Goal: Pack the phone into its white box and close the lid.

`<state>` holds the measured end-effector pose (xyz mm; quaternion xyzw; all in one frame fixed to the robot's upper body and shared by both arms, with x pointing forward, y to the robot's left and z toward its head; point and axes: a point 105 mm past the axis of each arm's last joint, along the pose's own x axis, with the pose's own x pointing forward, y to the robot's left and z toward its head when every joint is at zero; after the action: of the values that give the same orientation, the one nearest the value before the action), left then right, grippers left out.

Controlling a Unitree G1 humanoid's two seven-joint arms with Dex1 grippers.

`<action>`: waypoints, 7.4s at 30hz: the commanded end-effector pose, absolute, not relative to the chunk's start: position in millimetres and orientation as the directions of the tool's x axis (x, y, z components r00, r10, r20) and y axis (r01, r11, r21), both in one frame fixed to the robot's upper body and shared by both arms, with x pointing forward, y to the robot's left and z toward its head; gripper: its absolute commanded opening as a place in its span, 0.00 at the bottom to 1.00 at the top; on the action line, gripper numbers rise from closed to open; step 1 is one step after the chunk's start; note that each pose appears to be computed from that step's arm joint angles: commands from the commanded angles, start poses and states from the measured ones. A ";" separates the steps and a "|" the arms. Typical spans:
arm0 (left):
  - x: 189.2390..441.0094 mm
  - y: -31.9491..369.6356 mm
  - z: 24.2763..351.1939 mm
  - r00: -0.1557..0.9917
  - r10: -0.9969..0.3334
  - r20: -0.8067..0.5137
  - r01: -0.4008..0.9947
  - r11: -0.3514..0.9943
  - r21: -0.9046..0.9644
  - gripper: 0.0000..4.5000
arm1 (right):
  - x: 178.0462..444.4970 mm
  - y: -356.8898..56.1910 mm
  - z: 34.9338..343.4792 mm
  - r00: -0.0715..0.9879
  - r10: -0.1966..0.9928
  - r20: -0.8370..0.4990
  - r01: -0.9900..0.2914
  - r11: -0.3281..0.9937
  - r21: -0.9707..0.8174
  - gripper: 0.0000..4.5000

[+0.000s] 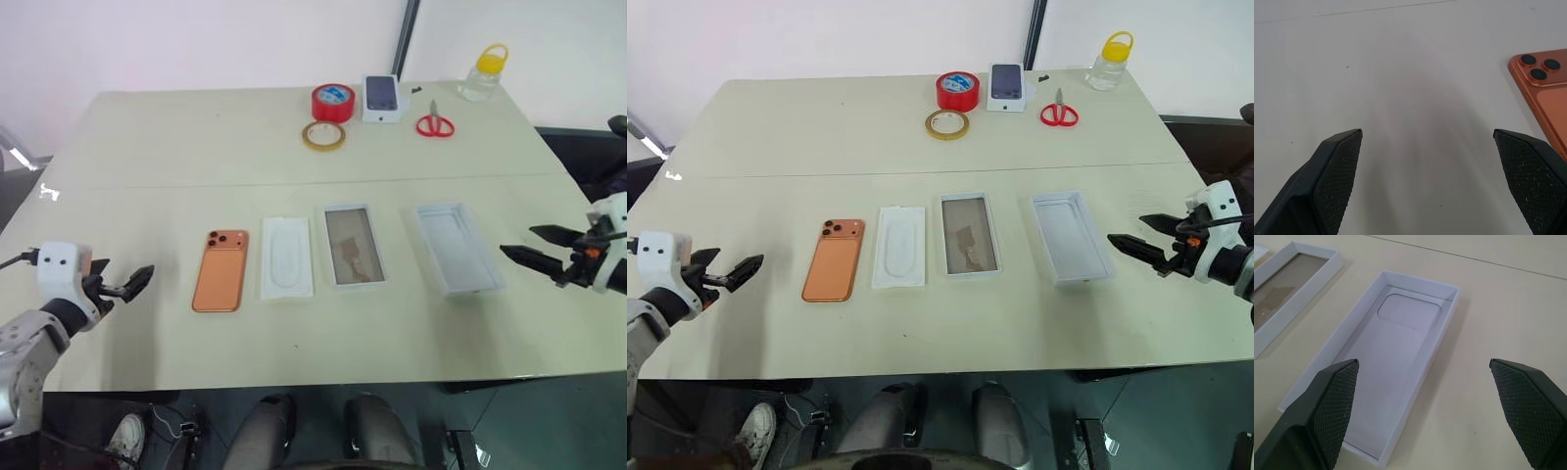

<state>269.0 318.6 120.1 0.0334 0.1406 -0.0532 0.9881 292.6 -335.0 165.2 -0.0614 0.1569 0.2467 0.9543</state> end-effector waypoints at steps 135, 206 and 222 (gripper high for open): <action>318.0 90.0 131.2 0.775 -0.511 -0.372 0.236 0.780 -0.579 0.51 | 301.0 -97.2 151.5 0.414 0.797 -0.439 -0.861 0.186 -0.474 0.62; 246.3 176.7 127.9 0.634 -0.718 -0.286 0.748 0.664 -0.010 0.97 | 337.4 -6.4 137.8 0.463 0.729 -0.504 -0.864 0.245 -0.439 0.01; 278.4 236.5 134.9 0.867 -0.420 -0.269 0.381 0.906 -0.186 0.98 | 340.4 18.7 150.1 0.488 0.766 -0.418 -0.852 0.314 -0.419 0.00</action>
<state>272.6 215.1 126.1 -0.0438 0.1578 -0.2671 0.9497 334.3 11.0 129.0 -0.3132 0.1051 0.5140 0.7917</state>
